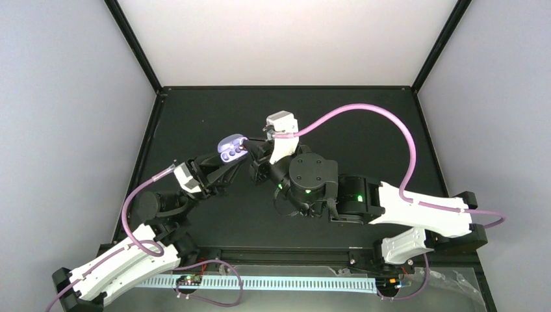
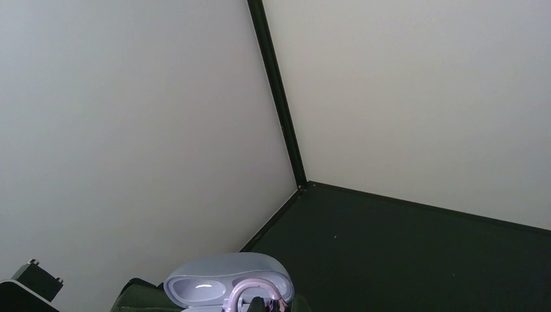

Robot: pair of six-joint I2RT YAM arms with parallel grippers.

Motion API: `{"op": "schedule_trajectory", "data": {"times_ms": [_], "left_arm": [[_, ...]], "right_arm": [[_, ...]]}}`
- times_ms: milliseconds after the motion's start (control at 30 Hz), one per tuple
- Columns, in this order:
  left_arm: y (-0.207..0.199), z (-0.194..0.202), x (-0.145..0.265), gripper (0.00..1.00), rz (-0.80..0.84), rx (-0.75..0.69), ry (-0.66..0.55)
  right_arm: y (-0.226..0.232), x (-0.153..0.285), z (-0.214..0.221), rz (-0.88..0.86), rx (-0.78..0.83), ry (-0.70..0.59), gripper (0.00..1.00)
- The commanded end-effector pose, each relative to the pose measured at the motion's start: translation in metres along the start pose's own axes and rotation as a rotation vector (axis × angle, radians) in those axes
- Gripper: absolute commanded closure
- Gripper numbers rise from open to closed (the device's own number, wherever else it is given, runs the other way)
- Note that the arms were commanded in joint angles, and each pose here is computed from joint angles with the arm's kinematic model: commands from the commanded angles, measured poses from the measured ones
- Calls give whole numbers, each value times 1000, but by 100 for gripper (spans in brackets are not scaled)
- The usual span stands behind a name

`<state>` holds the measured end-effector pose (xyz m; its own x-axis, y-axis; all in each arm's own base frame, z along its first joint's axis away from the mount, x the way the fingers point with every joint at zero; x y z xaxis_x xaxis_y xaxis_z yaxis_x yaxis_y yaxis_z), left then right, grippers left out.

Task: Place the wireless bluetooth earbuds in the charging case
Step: Place the earbud in the charging case.

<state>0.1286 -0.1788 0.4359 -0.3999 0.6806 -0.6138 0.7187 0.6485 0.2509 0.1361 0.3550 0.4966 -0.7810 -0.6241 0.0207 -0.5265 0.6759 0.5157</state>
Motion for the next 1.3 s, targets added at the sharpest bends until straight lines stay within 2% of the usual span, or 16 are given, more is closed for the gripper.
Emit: {"op": "schedule_trajectory", "data": {"times_ms": [0,1133,1267], "left_arm": [[8,-27,-5,99,-30,6,-80],[11,-32,-9,98,-41,24,-88],[12,-33,-10,98,-42,23,-89]], "right_arm": [[-3,-4,0,12,-31,-9,99],[-7,-17,17,48,-3,23,99],[-6,-17,15,50,3,26,95]]}}
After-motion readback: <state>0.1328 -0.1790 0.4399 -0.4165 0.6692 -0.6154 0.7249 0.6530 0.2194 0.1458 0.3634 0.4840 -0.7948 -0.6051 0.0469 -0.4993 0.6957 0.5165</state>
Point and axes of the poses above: each gripper's point midway between its finger pads, its own x axis back along the fingers, its own y axis along the line the jaws close on, z = x × y, the point moved 2 cm from there along x, back along the fingers, and after that the axes turned 14 degrees about -x, right-handed, at the moved point
